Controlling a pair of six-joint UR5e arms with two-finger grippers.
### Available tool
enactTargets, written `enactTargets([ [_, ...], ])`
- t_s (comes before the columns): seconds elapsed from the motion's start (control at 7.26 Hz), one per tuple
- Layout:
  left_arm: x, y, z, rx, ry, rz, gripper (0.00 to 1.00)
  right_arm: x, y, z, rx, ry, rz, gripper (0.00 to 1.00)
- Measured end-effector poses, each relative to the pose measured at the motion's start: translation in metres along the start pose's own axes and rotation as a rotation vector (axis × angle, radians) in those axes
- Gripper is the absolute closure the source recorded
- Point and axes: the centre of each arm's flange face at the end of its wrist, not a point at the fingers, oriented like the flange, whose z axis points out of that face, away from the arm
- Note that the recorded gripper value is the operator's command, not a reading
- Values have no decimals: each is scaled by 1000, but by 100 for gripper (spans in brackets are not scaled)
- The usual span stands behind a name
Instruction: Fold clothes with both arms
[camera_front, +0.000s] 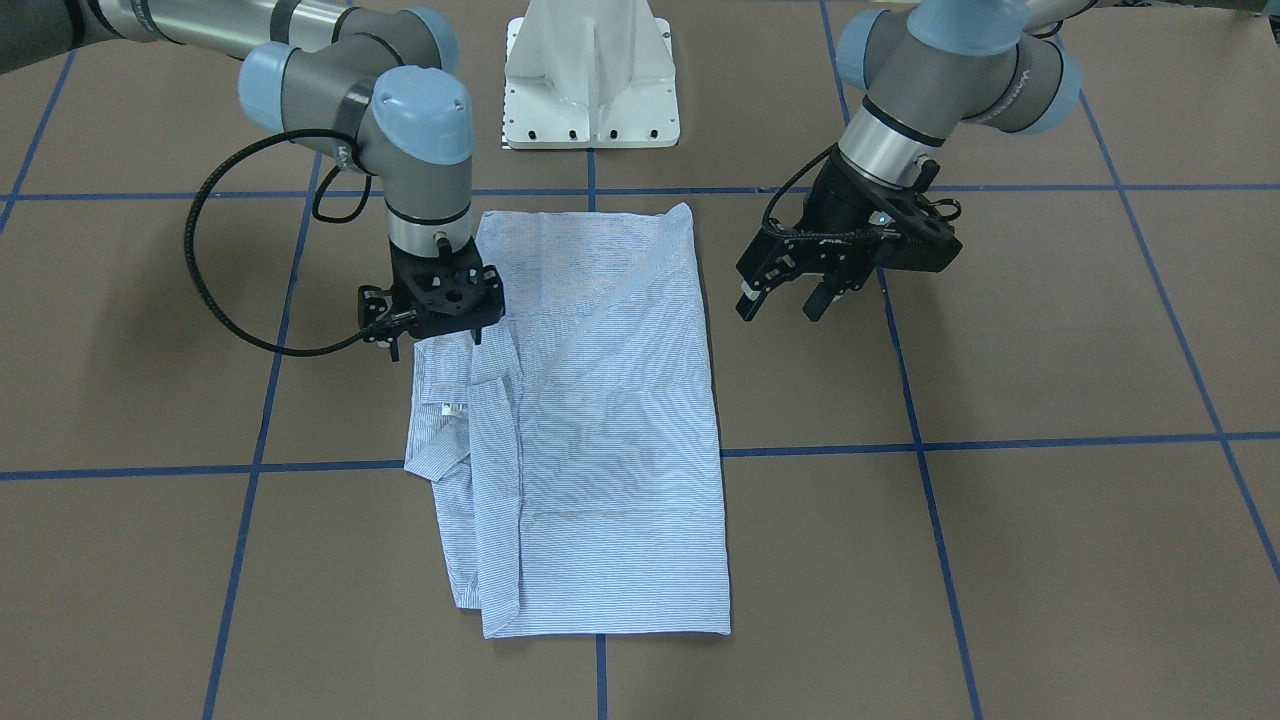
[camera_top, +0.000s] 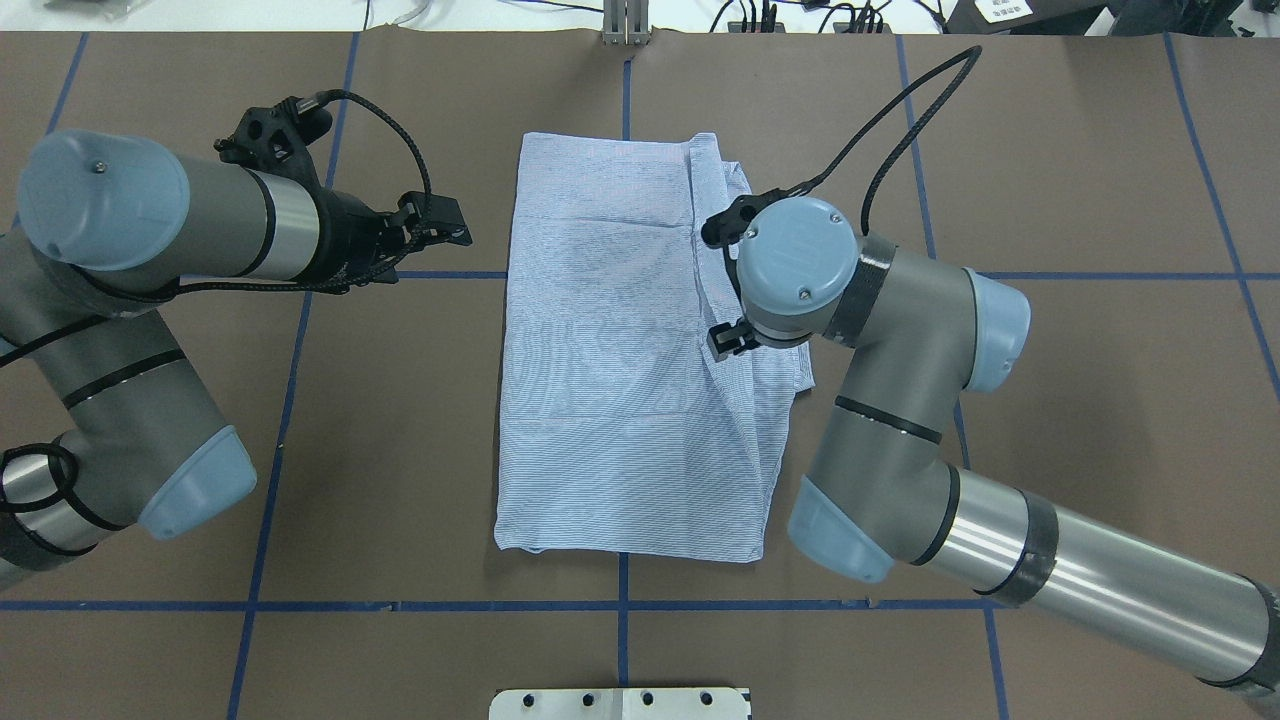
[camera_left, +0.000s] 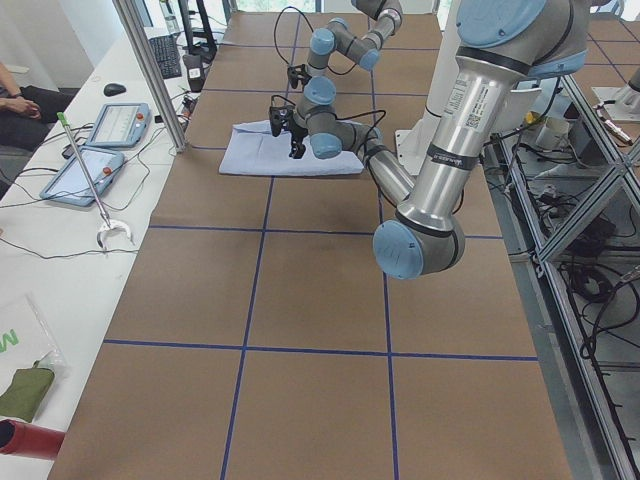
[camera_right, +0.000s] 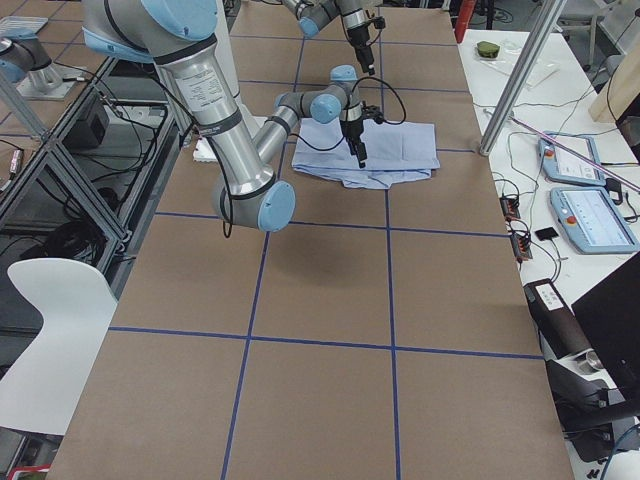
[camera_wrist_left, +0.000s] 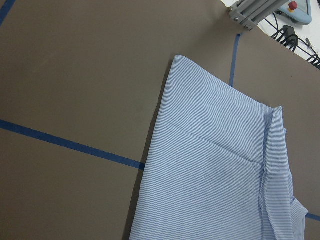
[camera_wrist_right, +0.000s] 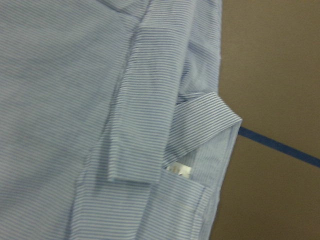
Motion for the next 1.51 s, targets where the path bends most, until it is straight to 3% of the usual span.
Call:
enactTargets([
  [0.55, -2, 2, 5, -5, -7, 0, 0, -45, 29, 15, -7, 14, -77, 0],
  [1.24, -1, 8, 8, -15, -7, 2, 0, -38, 31, 48, -53, 65, -80, 0],
  [1.51, 0, 8, 7, -16, -4, 5, 0, -15, 16, 48, -51, 80, -60, 0],
])
